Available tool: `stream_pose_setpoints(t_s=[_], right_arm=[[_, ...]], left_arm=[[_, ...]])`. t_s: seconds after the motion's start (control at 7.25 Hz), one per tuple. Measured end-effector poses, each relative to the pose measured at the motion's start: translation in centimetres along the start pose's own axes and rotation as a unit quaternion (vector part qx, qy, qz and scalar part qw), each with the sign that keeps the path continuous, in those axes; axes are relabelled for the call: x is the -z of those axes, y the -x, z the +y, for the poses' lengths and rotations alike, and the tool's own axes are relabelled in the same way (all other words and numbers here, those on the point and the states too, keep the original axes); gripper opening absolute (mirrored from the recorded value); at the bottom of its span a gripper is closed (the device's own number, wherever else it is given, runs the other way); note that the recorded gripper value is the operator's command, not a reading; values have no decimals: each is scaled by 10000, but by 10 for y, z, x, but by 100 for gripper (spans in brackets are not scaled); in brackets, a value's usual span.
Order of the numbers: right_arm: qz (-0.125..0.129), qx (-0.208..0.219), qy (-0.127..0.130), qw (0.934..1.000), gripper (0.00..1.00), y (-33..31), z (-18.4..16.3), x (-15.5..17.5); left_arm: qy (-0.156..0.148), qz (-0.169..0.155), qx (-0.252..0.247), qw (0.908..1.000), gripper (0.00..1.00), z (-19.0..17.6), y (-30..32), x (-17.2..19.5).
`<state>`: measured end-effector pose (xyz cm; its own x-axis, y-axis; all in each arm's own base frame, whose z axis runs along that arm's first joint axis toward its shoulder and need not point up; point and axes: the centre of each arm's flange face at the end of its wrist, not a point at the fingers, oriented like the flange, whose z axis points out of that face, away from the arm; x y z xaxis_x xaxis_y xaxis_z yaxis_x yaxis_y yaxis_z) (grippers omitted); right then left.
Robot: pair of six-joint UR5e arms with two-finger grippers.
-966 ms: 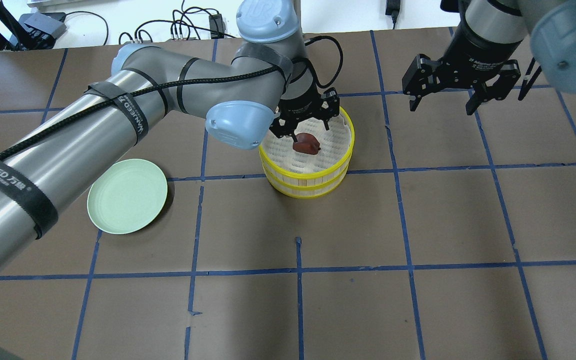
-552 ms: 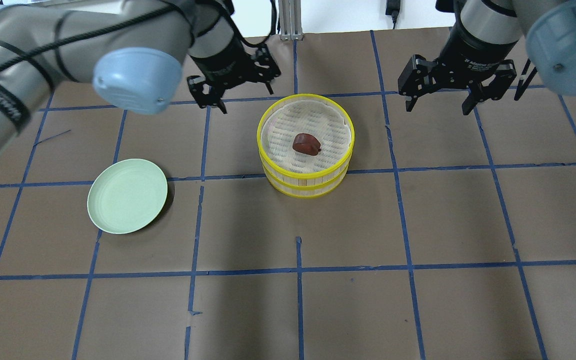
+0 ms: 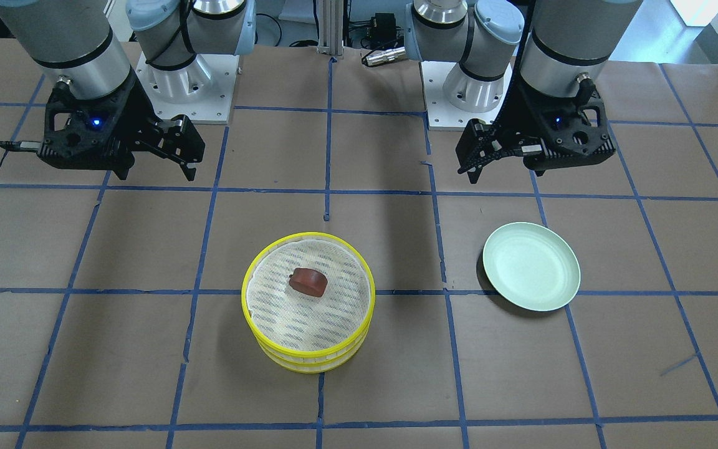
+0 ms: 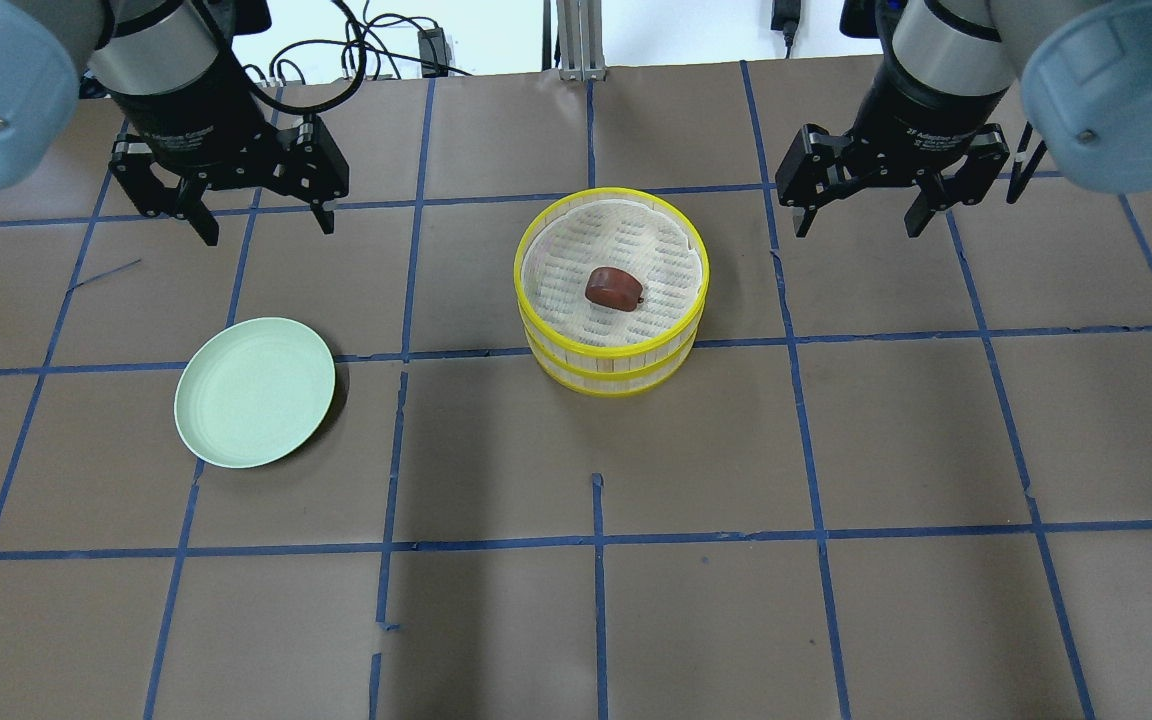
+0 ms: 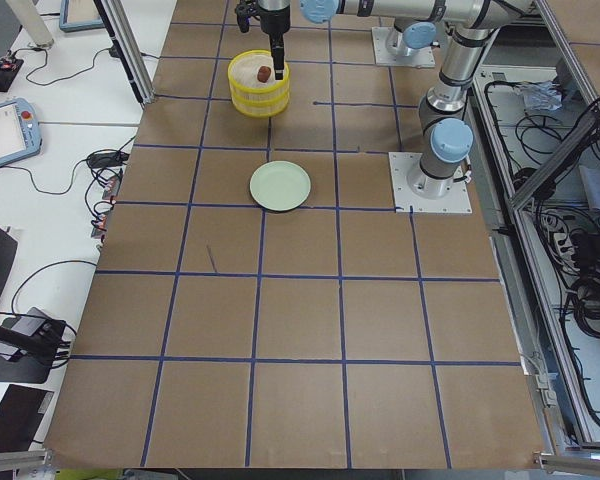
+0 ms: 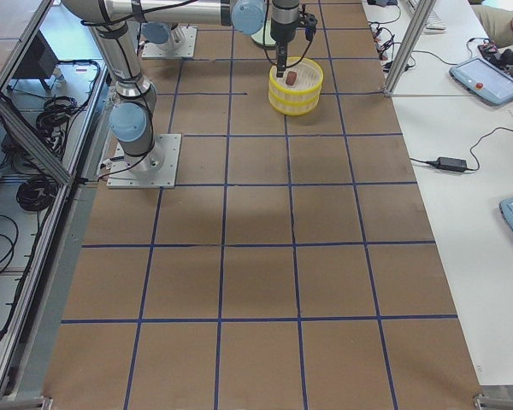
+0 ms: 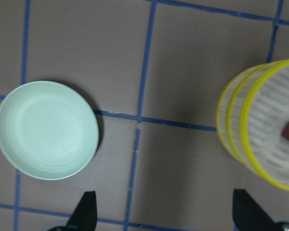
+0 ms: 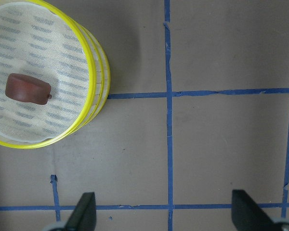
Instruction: Stack buns with steamer
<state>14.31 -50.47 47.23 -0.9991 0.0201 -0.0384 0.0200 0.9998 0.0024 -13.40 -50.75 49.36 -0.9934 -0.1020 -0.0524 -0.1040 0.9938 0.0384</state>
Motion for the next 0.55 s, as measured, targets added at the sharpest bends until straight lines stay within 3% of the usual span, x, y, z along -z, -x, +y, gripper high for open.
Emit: stream_pose_setpoints(t_s=[0.28, 0.55], right_arm=[[-5, 35, 60, 10000, 100, 4, 1, 8], [10, 61, 353, 9994, 100, 8, -4, 16]], left_arm=[[179, 258, -81, 9995, 99, 1, -6, -16], [241, 323, -150, 9991, 100, 0, -8, -25]])
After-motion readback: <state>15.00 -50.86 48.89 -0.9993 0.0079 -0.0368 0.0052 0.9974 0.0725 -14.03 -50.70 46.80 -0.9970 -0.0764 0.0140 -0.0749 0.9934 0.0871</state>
